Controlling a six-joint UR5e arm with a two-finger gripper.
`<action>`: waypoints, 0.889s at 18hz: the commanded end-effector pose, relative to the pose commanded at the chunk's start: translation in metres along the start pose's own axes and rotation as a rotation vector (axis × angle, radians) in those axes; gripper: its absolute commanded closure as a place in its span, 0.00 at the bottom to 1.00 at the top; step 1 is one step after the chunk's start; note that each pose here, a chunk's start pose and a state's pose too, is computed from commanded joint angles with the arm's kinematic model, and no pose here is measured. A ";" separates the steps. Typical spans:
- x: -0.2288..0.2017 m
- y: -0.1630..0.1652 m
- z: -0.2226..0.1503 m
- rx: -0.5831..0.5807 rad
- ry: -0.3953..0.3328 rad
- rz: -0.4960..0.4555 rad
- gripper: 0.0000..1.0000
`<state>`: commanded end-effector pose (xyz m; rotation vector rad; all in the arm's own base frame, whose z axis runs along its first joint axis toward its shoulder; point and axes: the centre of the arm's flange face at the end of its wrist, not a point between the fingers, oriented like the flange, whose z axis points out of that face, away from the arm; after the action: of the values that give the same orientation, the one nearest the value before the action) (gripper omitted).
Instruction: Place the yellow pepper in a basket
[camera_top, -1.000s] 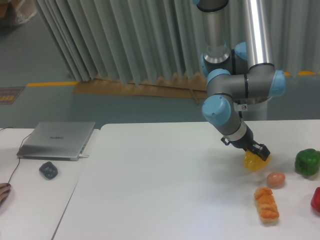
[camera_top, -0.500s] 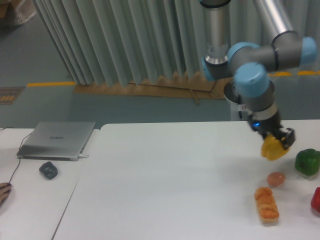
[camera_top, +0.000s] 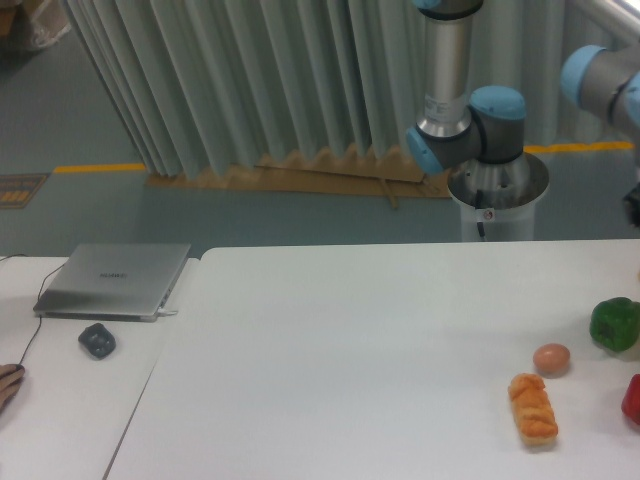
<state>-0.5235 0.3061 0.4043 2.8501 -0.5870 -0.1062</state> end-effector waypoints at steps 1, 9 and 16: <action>-0.004 0.009 0.006 0.000 -0.008 -0.004 0.63; -0.043 0.041 0.055 -0.001 -0.024 -0.003 0.62; -0.055 0.032 0.073 -0.007 -0.049 -0.014 0.00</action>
<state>-0.5943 0.2839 0.3425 2.8524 -0.5759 -0.1806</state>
